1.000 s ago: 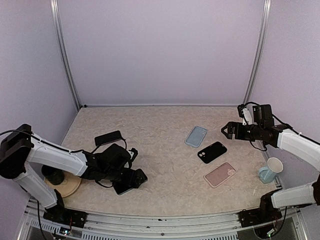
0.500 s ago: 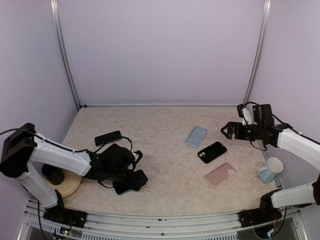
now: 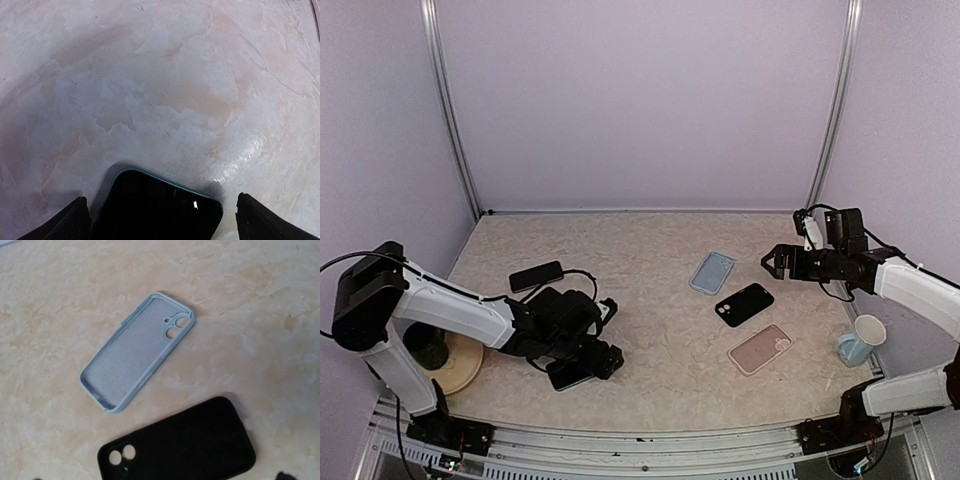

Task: Put the phone into the phone case
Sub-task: Move the phone to the center of the board.

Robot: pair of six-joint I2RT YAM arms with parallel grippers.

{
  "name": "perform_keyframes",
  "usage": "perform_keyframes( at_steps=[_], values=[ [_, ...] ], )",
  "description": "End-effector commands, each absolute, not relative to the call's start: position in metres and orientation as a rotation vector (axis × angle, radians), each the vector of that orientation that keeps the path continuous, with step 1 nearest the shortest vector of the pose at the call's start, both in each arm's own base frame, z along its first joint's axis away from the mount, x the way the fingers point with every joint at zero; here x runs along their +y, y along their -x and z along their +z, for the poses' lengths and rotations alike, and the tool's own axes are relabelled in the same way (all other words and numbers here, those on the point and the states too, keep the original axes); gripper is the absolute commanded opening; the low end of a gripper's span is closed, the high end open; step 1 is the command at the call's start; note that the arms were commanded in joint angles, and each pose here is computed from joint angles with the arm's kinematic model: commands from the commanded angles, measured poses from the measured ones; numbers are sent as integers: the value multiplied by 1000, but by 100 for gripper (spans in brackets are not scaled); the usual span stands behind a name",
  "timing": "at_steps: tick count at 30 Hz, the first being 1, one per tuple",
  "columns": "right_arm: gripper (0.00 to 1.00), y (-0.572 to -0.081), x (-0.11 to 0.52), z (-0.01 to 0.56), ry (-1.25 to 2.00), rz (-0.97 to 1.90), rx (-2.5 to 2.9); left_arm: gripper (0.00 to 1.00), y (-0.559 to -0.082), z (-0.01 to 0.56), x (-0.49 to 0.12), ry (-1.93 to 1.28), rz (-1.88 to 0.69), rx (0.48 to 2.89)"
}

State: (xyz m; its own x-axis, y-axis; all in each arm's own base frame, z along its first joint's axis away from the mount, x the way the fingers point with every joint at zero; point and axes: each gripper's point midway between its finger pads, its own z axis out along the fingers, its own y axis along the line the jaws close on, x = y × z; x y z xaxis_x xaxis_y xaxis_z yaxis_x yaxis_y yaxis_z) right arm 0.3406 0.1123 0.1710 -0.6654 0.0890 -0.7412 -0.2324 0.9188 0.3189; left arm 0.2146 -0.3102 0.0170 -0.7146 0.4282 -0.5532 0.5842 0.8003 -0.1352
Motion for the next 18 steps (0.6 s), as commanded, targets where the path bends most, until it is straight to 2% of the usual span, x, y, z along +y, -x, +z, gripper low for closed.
perform_keyframes(
  at_steps=[1, 11, 18],
  values=[
    [100, -342, 120, 176, 131, 516, 2245, 99, -167, -41, -263, -831, -245, 2760],
    [100, -342, 127, 186, 146, 556, 2227, 99, -178, 11, -268, -845, -228, 2680],
    [100, -340, 131, 188, 166, 564, 2218, 99, -169, -5, -255, -941, -105, 2745]
  ],
)
